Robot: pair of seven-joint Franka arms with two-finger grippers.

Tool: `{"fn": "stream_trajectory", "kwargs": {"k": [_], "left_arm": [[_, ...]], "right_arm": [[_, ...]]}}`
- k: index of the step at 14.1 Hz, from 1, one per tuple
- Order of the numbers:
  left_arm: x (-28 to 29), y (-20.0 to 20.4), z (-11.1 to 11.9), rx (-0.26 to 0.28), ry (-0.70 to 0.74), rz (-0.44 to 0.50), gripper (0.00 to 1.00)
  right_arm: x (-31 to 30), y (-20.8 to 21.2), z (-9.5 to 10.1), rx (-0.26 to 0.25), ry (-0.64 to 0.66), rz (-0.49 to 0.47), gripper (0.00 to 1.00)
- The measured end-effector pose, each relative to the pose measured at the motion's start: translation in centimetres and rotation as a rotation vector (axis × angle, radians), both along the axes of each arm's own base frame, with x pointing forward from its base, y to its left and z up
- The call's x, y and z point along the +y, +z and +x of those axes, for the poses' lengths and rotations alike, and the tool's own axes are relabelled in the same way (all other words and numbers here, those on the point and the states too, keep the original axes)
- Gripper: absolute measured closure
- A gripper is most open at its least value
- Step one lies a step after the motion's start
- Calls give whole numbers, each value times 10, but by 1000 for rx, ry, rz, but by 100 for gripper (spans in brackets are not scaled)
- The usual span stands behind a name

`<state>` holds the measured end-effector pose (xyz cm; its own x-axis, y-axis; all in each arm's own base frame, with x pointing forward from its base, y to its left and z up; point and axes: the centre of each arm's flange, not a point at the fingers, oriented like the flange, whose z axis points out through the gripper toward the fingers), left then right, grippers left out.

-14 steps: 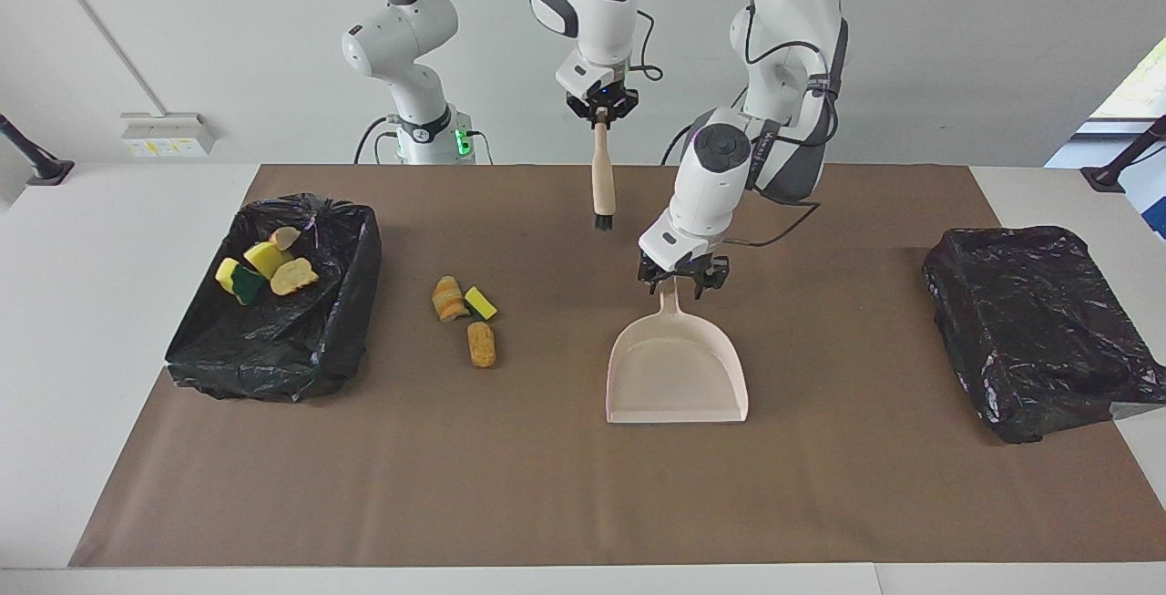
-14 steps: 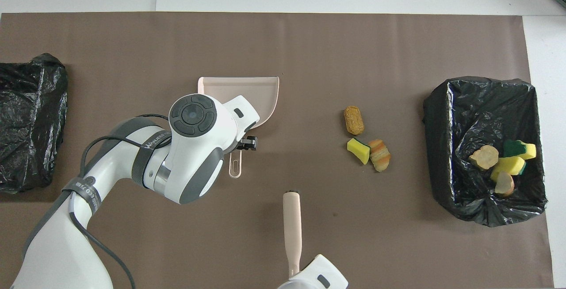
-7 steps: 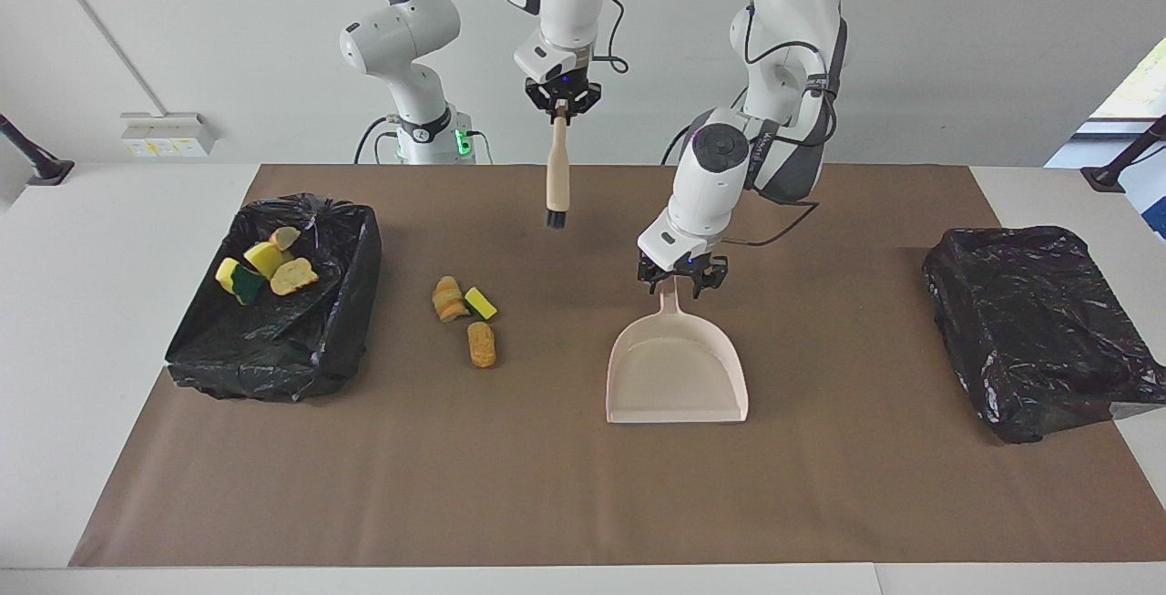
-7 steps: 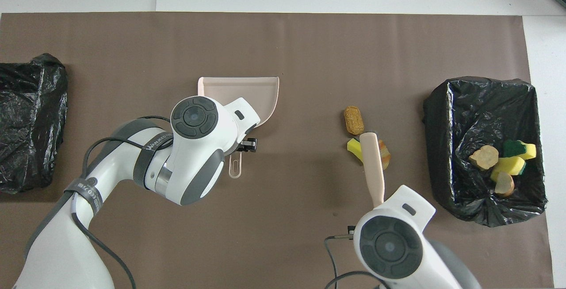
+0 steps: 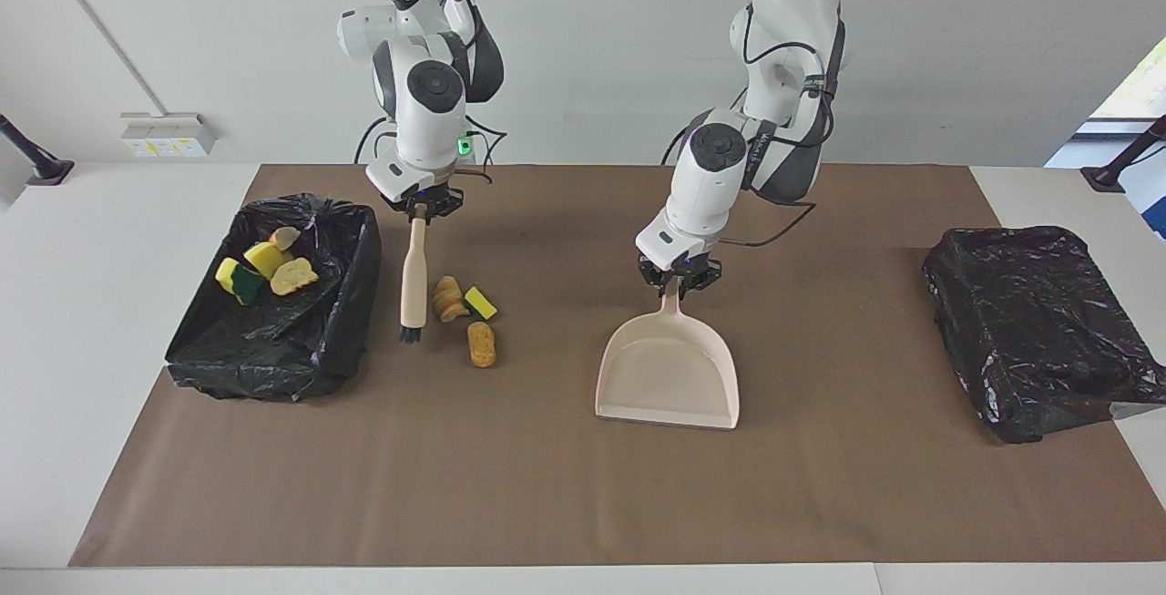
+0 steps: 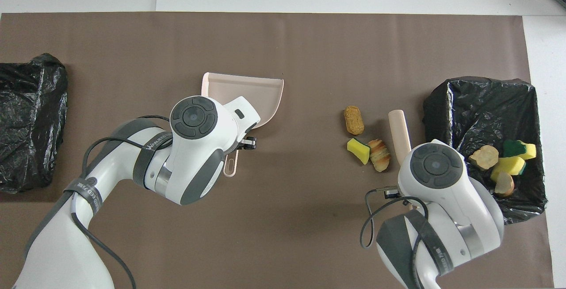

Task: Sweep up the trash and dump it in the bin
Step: 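Grasp the brush with the right gripper and sweep toward the dustpan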

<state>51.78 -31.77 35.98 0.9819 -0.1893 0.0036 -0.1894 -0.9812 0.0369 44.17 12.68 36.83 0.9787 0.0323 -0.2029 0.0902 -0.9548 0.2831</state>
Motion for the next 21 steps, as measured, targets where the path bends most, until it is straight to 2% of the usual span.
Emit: {"fn": "stream_trajectory", "kwargs": {"k": [3, 7, 10, 13, 15, 19, 21], "left_arm": [[11, 6, 1, 7, -200, 63, 68], [28, 16, -6, 84, -572, 133, 68], [39, 19, -13, 168, -778, 148, 68], [41, 18, -23, 203, -976, 142, 68], [33, 14, -40, 219, -1031, 146, 68], [24, 8, -78, 244, -1027, 171, 68], [23, 6, -88, 244, -996, 180, 68]], "right_arm": [[6, -19, 4, 16, 8, 18, 74], [23, -28, 8, 65, -22, 171, 74], [62, -30, 13, 97, -37, 274, 74], [108, -27, 7, 134, -20, 382, 74], [118, -25, 5, 162, -11, 469, 74], [85, -9, 21, 181, -45, 502, 74], [65, 0, 27, 178, -22, 510, 74]]}}
